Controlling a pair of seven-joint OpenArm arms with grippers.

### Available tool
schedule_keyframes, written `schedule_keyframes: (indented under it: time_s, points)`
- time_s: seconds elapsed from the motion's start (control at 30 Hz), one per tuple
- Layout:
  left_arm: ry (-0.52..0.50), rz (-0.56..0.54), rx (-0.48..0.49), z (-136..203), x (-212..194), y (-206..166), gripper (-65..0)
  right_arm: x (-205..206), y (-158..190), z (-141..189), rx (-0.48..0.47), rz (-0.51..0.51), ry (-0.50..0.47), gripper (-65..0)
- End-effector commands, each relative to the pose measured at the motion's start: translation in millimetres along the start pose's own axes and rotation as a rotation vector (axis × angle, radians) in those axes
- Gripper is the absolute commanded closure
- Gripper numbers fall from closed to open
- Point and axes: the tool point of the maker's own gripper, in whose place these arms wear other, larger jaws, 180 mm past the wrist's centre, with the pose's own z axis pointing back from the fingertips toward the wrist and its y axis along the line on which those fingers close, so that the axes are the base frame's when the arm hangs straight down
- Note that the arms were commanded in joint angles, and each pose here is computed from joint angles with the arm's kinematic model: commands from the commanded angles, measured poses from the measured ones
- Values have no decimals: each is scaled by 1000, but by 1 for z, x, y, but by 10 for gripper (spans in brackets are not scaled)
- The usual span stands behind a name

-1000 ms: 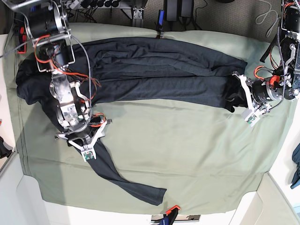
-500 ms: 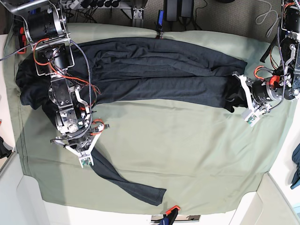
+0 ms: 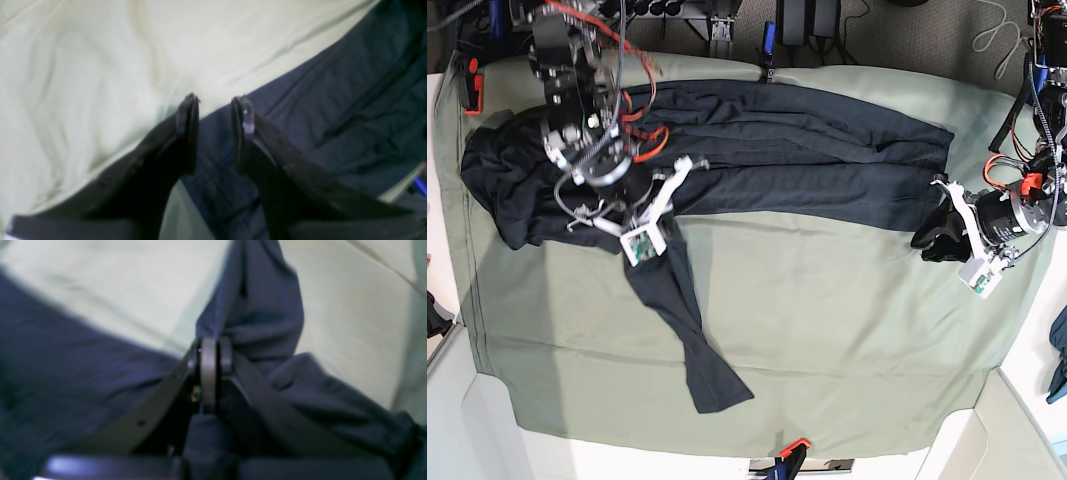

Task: Fold the T-shirt properly
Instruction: 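Grasp the loose sleeve with the right gripper and lay it onto the shirt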

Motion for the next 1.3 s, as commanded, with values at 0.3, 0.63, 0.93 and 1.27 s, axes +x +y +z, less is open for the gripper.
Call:
schedule_keyframes:
  time_s: [0.3,0.63,0.93,1.27]
  points:
    - [-48,-17,-1,4,16,2,-198,29,5,19,16,-50,-159,-357]
    - [-19,13,-36,3,7,-6,-198,99,-24,-67,-103,-100,-224,-399]
    - [-14,17,-39,3,4,-7,-198,74,-58,-146,-228,-80,23,-399]
    - [-16,16,-39,3,5,-7,-199,53,-49,-155,-191,-83,96,0]
